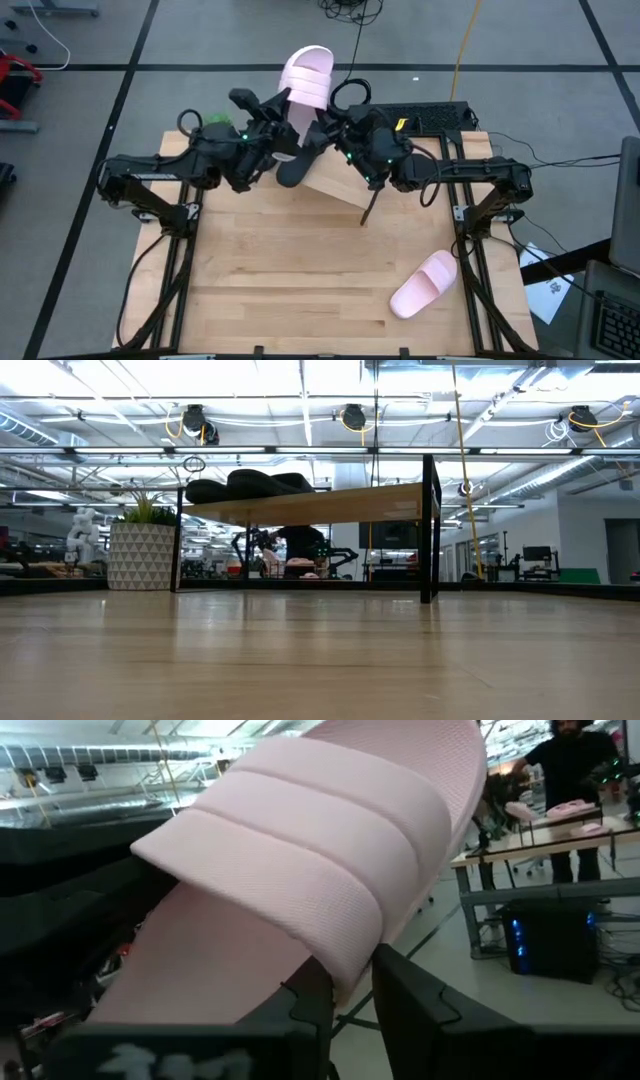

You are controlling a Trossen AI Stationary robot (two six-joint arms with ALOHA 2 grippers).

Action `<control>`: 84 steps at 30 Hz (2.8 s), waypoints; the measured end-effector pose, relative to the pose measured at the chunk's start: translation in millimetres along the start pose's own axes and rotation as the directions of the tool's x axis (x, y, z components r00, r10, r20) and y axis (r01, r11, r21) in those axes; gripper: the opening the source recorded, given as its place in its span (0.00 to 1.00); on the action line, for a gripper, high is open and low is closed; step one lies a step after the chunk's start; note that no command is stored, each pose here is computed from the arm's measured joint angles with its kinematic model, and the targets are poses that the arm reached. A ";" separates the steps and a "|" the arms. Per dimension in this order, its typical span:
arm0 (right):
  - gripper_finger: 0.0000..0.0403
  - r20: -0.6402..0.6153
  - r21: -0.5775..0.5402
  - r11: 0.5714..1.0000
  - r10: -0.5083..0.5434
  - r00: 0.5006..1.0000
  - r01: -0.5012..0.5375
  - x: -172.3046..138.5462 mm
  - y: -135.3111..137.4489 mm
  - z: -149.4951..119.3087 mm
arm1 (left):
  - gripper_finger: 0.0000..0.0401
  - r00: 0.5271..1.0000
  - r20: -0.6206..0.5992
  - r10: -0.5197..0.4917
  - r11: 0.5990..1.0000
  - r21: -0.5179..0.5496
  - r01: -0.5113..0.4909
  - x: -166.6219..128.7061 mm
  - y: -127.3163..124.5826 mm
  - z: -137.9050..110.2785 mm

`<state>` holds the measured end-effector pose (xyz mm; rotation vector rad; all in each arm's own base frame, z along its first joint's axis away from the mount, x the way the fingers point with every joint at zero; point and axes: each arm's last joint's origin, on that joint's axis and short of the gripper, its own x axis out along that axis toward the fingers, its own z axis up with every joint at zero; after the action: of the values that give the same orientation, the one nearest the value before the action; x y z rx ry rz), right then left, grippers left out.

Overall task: Pick and place slides into the shelf
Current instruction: Put the left pink slipper on the shelf

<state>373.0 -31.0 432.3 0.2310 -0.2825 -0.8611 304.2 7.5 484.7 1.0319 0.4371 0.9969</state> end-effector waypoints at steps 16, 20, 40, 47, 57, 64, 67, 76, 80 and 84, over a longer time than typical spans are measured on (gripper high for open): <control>0.15 -0.123 -0.012 0.960 0.278 0.953 -0.281 -12.3 15.2 -10.2 | 0.00 0.997 -0.070 0.007 1.000 0.022 -0.006 7.8 14.7 -19.9; 0.15 -0.137 0.005 0.928 0.371 0.919 -0.374 -18.4 20.3 -8.2 | 0.00 0.998 -0.068 0.014 1.000 0.007 -0.014 8.1 19.9 -22.8; 0.15 0.045 -0.171 0.881 0.454 0.890 -0.441 -63.6 32.3 40.9 | 0.00 0.994 -0.026 -0.104 0.943 -0.320 0.091 -7.8 25.5 -35.2; 0.15 0.126 -0.309 0.923 0.280 0.952 -0.231 -77.3 12.1 78.1 | 0.00 0.983 0.028 -0.184 0.796 -0.582 0.165 -13.5 6.9 -24.7; 0.15 0.143 -0.495 0.868 0.028 0.989 0.047 -95.7 -25.6 121.8 | 0.00 0.982 -0.069 -0.174 0.626 -0.777 0.057 22.0 -86.2 6.8; 0.15 0.088 -0.590 0.805 -0.018 0.996 0.066 -108.8 -48.3 136.8 | 0.00 0.981 -0.147 -0.125 0.567 -0.822 -0.051 41.5 -136.7 13.4; 0.15 0.079 -0.598 0.799 -0.018 0.997 0.062 -114.1 -56.8 143.4 | 0.00 0.976 -0.164 -0.140 0.545 -0.836 -0.062 43.2 -149.2 12.1; 0.15 0.059 -0.624 0.780 -0.016 0.998 0.050 -119.5 -65.7 147.9 | 0.00 0.961 -0.231 -0.151 0.635 -0.768 -0.084 46.3 -198.5 9.7; 0.15 0.046 -0.645 0.763 -0.018 0.999 0.043 -117.6 -64.2 140.1 | 0.00 0.957 -0.254 -0.140 0.661 -0.743 -0.100 49.1 -210.8 7.6; 0.15 0.035 -0.655 0.754 -0.038 0.999 0.051 -111.8 -65.5 128.1 | 0.00 0.951 -0.272 -0.148 0.679 -0.727 -0.103 50.9 -212.1 3.1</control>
<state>214.3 2.9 515.1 -0.4383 0.0250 -0.9612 433.5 17.4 309.2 0.1211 0.2511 1.1755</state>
